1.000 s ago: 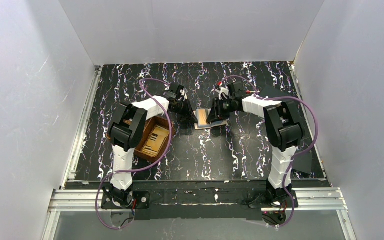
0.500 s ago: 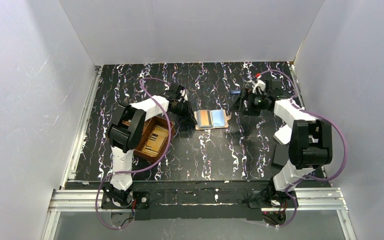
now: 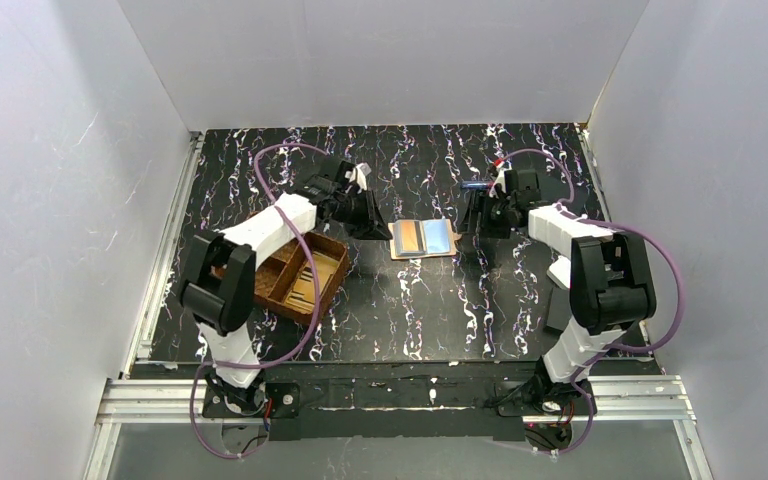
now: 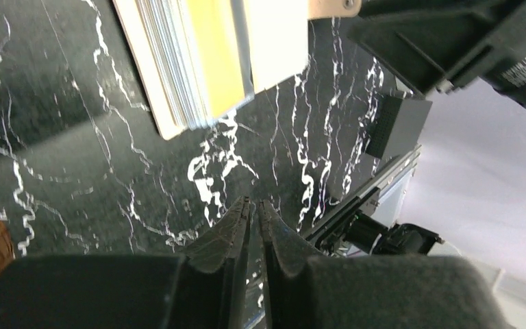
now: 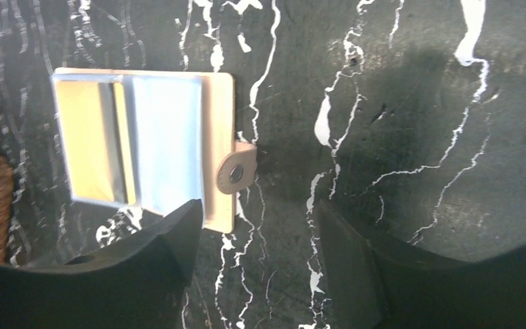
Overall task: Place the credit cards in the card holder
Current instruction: Close the card holder at the center of the board.
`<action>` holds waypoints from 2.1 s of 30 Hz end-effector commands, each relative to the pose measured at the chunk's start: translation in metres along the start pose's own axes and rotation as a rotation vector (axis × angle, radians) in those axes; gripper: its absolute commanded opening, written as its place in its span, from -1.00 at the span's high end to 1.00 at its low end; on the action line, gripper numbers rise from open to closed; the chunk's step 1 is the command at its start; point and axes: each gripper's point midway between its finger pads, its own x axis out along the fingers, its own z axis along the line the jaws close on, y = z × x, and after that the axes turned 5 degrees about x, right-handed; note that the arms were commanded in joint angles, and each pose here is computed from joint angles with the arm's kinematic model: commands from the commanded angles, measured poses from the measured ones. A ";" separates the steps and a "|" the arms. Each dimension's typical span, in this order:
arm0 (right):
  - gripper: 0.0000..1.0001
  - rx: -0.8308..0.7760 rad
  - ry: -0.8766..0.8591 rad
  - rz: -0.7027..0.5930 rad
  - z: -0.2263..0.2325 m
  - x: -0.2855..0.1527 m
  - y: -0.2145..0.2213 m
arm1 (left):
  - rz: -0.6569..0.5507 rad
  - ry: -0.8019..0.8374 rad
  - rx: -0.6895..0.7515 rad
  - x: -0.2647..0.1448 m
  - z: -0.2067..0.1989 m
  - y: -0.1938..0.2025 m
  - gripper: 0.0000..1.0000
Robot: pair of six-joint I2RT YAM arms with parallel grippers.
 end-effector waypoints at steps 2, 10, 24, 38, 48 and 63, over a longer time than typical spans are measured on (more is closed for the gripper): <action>-0.08 -0.127 0.144 -0.087 -0.001 0.010 -0.024 | -0.015 0.054 0.018 -0.039 -0.023 0.020 0.83; 0.69 -0.236 0.224 -0.104 0.003 0.020 -0.036 | -0.026 0.061 0.031 -0.070 -0.024 0.066 0.84; 0.97 -0.434 0.105 -0.127 0.141 -0.003 -0.024 | -0.137 0.055 0.098 -0.128 -0.023 0.100 0.85; 0.42 -0.280 -0.173 0.083 0.204 0.066 0.078 | -0.217 0.101 0.106 -0.152 -0.026 0.116 0.85; -0.56 -0.492 -0.383 0.200 0.238 -0.007 0.077 | -0.218 0.164 0.057 -0.130 -0.051 0.077 0.87; -0.96 -0.626 -0.233 -0.367 0.127 -0.059 -0.007 | -0.168 0.121 -0.120 -0.097 -0.044 0.049 0.49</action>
